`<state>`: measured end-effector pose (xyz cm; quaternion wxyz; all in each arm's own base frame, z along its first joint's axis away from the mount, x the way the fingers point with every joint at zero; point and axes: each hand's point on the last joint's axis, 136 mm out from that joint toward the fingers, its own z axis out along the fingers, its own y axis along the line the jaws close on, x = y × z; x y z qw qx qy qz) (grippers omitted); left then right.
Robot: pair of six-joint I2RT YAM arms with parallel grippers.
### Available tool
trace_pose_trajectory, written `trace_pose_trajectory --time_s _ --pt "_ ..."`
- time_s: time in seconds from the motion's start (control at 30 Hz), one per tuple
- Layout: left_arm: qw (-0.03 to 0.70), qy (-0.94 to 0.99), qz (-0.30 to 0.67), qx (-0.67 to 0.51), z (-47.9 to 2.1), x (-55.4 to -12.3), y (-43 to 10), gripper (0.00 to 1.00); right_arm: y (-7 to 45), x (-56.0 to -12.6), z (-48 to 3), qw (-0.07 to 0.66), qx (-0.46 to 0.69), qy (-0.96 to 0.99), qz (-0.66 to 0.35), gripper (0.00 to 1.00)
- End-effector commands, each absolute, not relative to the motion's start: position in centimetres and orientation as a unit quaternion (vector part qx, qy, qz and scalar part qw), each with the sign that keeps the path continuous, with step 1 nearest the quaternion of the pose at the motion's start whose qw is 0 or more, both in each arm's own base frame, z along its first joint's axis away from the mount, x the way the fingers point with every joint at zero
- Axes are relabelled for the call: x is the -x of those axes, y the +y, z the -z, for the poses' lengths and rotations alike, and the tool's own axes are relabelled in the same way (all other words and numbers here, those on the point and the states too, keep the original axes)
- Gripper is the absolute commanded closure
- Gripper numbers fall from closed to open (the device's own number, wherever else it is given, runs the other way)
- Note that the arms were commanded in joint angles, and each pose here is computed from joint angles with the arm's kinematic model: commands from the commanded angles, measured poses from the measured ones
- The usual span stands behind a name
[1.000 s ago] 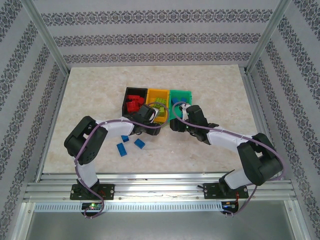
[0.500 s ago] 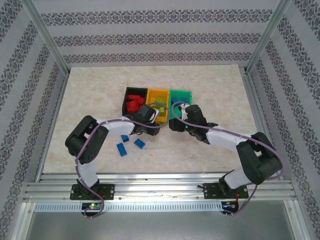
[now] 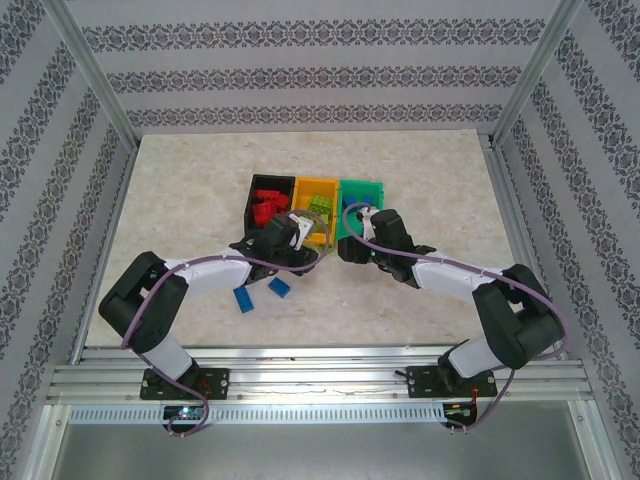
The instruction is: Sort the legos into containers by color
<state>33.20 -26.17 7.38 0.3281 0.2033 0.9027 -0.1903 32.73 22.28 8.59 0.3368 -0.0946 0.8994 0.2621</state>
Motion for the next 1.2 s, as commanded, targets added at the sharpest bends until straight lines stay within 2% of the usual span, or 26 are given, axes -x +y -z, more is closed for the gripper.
trace_pose_trajectory --time_s 0.0,0.2,0.4,0.53,0.73,0.97,1.17 --pt "0.37 0.889 0.178 -0.202 -10.2 -35.0 -26.8 0.6 23.6 -32.6 -10.5 0.351 0.106 0.885 -0.288 0.46" --pt "0.336 0.916 0.126 -0.179 -10.7 -39.2 -26.6 0.59 24.2 -32.4 -10.4 0.338 0.105 0.885 -0.303 0.46" --pt "0.284 0.938 0.139 -0.145 -9.2 -43.0 -27.2 0.57 23.9 -32.5 -10.4 0.335 0.095 0.887 -0.304 0.47" --pt "0.287 0.938 0.141 -0.133 -9.2 -44.3 -27.4 0.57 23.7 -32.5 -10.4 0.336 0.094 0.887 -0.301 0.46" --pt "0.329 0.919 0.171 -0.13 -12.1 -43.4 -27.1 0.46 23.7 -32.6 -10.0 0.328 0.083 0.89 -0.304 0.47" --pt "0.393 0.891 0.186 -0.13 -15.8 -40.3 -24.8 0.44 25.2 -32.8 -7.8 0.282 0.071 0.897 -0.332 0.48" --pt "0.419 0.88 0.171 -0.142 -16.6 -38.0 -22.7 0.42 24.5 -34.2 -6.2 0.269 0.053 0.906 -0.323 0.48"
